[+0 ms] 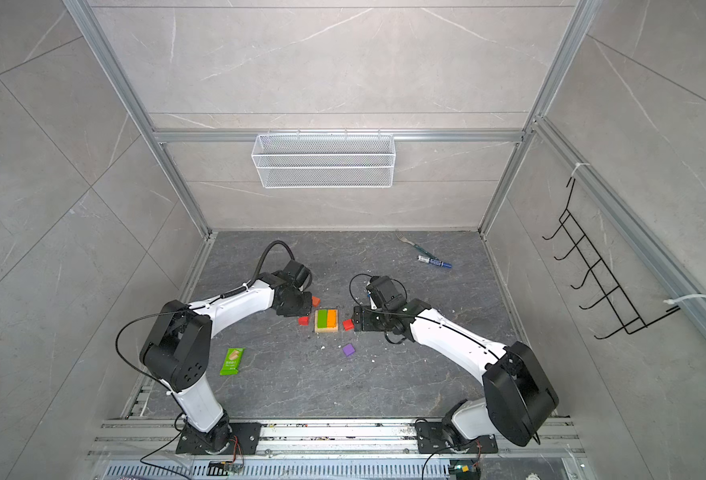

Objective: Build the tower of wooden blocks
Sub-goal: 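Move the left gripper over the red arch while the right gripper draws back, then close the left gripper on the red arch and lift it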

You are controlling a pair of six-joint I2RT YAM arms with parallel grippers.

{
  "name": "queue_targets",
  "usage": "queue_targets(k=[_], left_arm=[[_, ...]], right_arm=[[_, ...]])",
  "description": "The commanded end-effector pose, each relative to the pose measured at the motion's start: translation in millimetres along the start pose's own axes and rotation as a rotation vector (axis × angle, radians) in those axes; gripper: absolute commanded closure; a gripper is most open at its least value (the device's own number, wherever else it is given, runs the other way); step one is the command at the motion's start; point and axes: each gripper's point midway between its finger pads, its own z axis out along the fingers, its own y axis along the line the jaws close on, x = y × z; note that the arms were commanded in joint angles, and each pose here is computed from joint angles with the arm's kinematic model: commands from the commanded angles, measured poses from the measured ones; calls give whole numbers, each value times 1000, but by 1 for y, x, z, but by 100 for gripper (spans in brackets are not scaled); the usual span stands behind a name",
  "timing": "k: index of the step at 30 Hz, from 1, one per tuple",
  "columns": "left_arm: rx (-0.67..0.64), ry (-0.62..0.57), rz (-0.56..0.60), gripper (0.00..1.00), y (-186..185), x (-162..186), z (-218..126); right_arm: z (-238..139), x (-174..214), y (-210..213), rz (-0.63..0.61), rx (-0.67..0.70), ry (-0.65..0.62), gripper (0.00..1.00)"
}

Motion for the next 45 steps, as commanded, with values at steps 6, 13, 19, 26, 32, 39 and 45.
queue_targets(k=[6,13,19,26,32,39,45], left_arm=[[-46,-8,28,67,-1,-6,8],[-75,10,29,68,1,-4,16],[-95,16,26,70,3,-3,20],[-113,26,7,78,8,2,24],[-131,35,4,79,11,6,25],[-142,49,-7,86,15,11,27],[-122,49,-17,95,15,14,20]], right_arm=[[-3,9,-6,4,23,14,21],[-4,10,-7,5,27,12,21],[-5,10,-8,4,29,12,21],[-7,10,-8,-1,33,9,21],[-7,10,-8,0,32,9,22],[-8,10,-8,3,29,9,22],[-11,8,-6,3,27,1,22]])
